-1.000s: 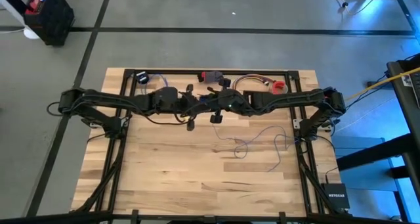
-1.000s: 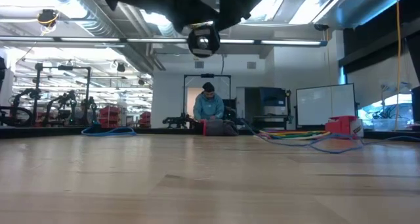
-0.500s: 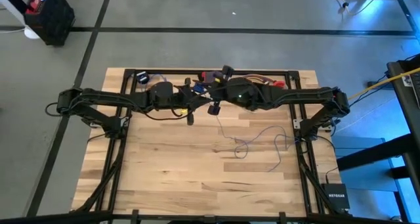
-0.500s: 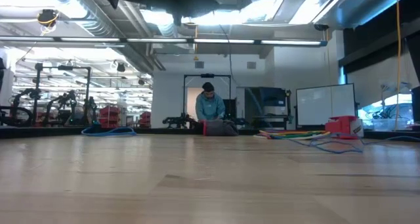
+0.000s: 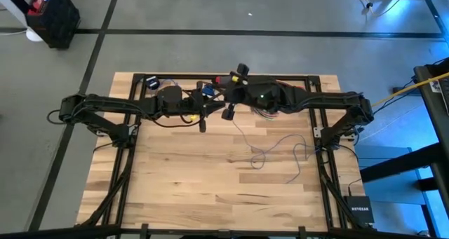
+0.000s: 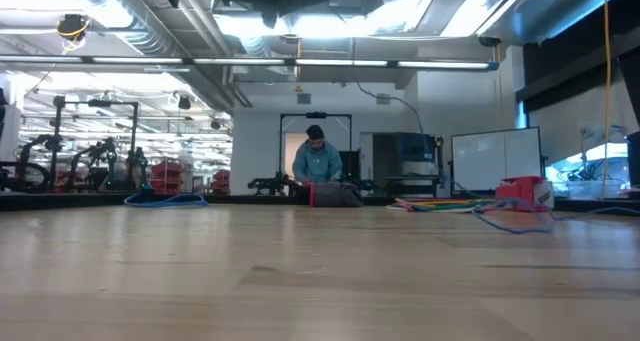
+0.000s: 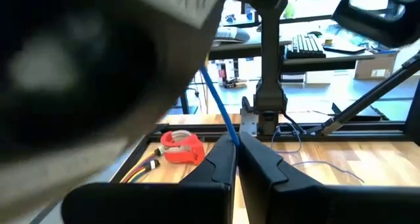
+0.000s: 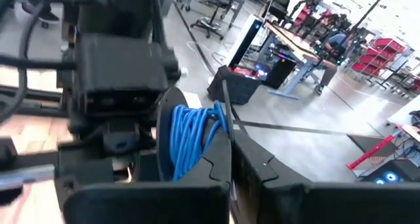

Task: Coil cords
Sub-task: Coil the blue wire on the black spool

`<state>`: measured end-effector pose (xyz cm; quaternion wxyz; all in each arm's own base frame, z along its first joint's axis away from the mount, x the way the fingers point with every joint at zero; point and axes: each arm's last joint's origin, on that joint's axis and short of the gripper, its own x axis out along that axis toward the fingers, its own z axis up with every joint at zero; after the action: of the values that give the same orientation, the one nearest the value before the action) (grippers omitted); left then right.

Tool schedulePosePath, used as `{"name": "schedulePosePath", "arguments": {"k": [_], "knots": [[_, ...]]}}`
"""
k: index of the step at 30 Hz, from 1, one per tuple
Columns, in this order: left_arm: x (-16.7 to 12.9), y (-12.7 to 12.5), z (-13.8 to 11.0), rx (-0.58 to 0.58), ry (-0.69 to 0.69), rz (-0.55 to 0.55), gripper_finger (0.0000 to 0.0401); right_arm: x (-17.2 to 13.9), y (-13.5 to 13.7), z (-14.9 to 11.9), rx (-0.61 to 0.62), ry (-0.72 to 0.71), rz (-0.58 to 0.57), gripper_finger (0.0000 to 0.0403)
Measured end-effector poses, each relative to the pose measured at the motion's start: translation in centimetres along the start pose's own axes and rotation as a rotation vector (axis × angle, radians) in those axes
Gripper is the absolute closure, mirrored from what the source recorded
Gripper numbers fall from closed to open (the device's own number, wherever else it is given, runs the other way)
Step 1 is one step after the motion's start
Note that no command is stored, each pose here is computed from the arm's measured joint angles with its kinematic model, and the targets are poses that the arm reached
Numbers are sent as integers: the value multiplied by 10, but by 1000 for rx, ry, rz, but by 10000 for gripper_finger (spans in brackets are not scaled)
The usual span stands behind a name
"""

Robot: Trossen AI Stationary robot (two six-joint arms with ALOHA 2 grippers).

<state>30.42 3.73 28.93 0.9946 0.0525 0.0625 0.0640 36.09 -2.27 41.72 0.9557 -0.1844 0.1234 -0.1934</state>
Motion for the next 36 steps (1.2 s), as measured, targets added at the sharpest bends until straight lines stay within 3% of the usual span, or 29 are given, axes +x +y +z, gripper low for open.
{"name": "schedulePosePath", "arguments": {"k": [21, 36], "knots": [[1, -1, -3, 0, 11, -5, 396, -20, -25, 44, 9, -139, -55, 400], [0, 5, -11, 23, 98, 30, 396, -36, -20, 60, 0, -156, 31, 400]]}}
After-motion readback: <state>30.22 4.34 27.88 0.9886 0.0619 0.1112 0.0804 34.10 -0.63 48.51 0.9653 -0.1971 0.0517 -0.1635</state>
